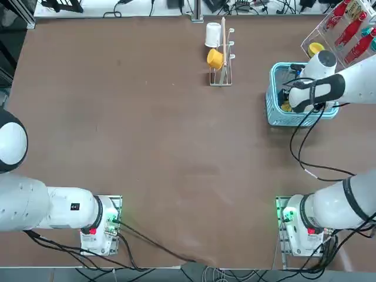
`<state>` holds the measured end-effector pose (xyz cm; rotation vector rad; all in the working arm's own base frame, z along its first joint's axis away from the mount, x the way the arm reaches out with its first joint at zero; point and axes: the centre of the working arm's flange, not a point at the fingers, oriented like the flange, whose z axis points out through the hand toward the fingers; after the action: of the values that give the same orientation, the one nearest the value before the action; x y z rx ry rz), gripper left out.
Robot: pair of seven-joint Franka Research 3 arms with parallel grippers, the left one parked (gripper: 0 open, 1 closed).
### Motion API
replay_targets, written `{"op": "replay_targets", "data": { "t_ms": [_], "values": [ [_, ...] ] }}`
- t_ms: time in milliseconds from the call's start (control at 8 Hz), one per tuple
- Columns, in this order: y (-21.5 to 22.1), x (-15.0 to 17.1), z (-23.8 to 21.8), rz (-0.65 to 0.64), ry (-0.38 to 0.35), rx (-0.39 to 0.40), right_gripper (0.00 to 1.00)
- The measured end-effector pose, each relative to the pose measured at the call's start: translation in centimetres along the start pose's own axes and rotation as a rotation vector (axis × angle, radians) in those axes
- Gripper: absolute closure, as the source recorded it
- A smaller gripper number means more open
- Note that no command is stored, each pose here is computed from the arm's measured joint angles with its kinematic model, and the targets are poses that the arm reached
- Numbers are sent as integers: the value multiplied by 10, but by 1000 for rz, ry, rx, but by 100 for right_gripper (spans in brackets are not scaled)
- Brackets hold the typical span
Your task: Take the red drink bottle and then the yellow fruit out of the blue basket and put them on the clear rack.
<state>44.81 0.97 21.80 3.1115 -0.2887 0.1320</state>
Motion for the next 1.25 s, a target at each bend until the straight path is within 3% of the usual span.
{"op": "replay_targets", "data": {
  "t_ms": [500,875,1125,1250],
  "values": [
    [-2,28,-99,0,-95,-30,14],
    [9,63,-193,-99,-197,-109,14],
    [36,107,-244,-236,-199,-177,14],
    [55,148,-231,-332,-212,-224,14]
  ]
}}
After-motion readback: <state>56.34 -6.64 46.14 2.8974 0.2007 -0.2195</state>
